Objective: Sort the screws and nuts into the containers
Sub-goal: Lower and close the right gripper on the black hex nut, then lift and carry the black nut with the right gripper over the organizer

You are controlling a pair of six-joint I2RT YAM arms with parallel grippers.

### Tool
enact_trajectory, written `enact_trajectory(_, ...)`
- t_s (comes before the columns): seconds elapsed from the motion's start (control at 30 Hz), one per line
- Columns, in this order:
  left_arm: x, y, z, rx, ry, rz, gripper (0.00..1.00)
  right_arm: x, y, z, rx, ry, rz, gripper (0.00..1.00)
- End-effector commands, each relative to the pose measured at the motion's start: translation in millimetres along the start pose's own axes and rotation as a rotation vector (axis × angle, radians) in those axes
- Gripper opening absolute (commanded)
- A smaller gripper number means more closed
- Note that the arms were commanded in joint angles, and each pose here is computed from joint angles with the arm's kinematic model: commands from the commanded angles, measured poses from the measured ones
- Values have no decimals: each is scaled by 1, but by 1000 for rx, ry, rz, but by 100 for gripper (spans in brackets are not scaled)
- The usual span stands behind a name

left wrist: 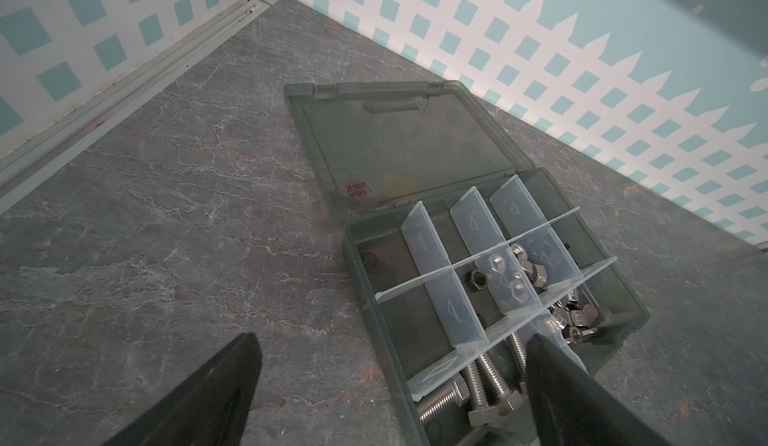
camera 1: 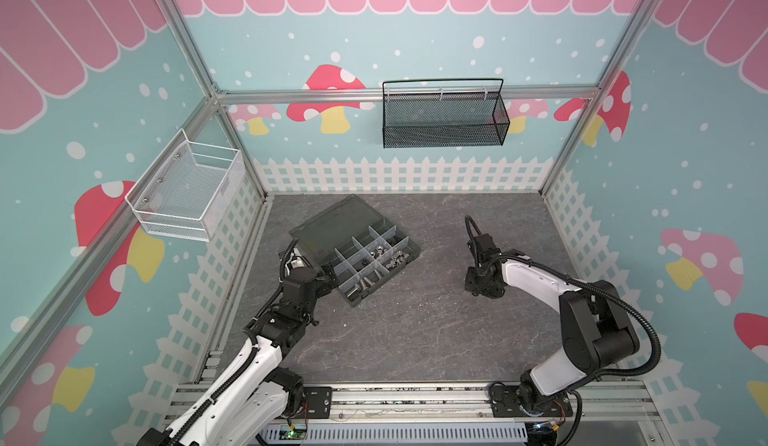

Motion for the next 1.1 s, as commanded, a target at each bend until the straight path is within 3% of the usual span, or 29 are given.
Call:
enact_trajectory(0.0,1,-1,3,6,-24,-4,100,-2,6,-1,0,2,20,51)
enact_trajectory(0.47,1,0,3,6,-24,-5,100,-6,22,-3,-7,-3,57,43)
enact_trajectory(1.07,1,1,1,1,-26,-4,100,-17,29,-1,15,-13,105,20)
Point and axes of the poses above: each gripper's point midway between its finger pads, its own y axis out along the fingers, its own z axis along the line the jaws close on, x = y × z, the point moved 1 cm from there along -y, back along the fingers, and after that the axes turned 7 degrees about -y, right-handed, at the moved point
